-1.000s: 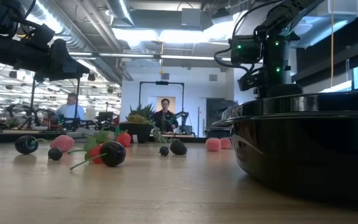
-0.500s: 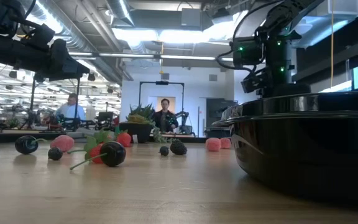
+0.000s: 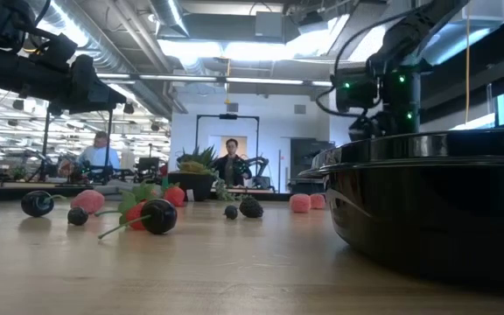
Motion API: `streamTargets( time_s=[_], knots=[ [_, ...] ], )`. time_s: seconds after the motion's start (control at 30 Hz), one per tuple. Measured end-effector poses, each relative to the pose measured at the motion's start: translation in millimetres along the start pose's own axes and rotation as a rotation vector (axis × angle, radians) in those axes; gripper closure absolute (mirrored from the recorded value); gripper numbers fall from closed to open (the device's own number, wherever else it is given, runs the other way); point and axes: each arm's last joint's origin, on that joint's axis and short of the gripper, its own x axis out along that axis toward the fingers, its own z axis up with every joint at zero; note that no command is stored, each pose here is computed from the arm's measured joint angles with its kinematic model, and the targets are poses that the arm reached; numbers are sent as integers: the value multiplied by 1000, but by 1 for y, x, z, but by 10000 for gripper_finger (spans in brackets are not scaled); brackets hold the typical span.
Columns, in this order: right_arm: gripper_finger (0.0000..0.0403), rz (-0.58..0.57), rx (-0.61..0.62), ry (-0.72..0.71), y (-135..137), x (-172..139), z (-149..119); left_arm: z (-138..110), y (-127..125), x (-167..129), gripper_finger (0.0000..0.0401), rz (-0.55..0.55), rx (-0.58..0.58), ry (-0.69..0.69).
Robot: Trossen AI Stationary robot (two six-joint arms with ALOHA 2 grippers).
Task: Pick and placing Produce into tupperware
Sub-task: Put the red strawberry into the black bin
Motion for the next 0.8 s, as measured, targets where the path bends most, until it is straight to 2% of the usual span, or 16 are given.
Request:
streamTargets(
  time_s=[0.5, 0.6, 0.8],
  knots=[
    [40, -40, 18, -67, 5, 16, -1, 0, 0, 0, 181, 0, 0, 0],
    [57, -39, 18, -67, 5, 16, -1, 0, 0, 0, 181, 0, 0, 0],
    [123, -40, 19, -72, 5, 15, 0, 0, 0, 0, 181, 0, 0, 0]
  ],
)
